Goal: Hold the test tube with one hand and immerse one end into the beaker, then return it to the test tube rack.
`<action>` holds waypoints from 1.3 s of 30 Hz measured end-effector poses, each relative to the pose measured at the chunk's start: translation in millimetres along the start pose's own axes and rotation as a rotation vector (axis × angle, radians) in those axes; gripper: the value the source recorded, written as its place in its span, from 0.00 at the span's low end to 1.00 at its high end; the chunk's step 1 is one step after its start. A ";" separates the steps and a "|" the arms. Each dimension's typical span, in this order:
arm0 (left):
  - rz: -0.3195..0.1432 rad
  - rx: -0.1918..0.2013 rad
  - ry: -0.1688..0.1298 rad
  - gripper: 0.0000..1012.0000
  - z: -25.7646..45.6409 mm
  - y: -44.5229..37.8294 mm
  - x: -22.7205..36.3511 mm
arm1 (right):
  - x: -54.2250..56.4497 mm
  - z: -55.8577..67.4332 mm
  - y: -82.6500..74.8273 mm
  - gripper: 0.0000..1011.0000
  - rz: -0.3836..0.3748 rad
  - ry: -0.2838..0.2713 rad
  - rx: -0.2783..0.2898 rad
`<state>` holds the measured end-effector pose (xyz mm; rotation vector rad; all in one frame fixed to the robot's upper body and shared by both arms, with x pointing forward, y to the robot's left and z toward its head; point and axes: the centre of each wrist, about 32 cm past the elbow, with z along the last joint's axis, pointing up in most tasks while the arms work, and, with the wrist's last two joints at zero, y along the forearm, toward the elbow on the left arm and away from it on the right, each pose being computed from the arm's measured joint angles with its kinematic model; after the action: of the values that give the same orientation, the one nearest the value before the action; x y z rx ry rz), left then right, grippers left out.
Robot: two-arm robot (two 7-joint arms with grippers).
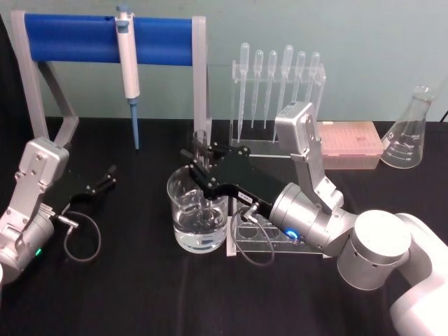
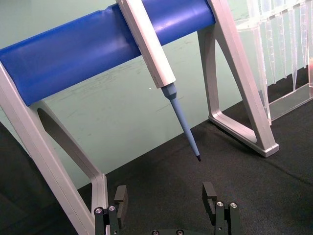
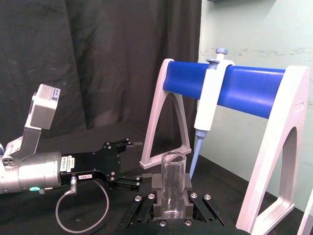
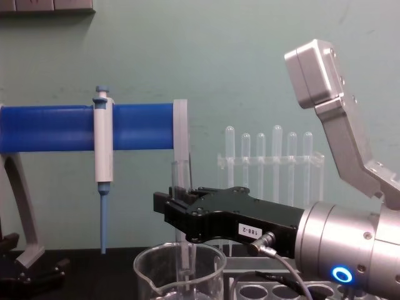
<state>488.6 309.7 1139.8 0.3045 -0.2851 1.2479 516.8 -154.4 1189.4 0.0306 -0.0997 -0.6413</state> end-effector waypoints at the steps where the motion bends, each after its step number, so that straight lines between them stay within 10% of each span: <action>1: 0.000 0.000 0.000 0.99 0.0 0.0 0.0 | 0.0 0.0 0.0 0.22 0.000 0.000 0.000; 31: 0.000 0.000 0.000 0.99 0.0 0.0 0.0 | -0.1 0.3 -0.3 0.22 -0.001 0.000 0.001; 39: 0.000 0.000 0.000 0.99 0.0 0.0 0.0 | -0.6 20.7 -4.3 0.22 -0.002 -0.014 0.053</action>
<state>488.6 309.7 1139.8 0.3045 -0.2850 1.2480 511.6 -157.4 1209.8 0.0776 -0.1307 -0.6407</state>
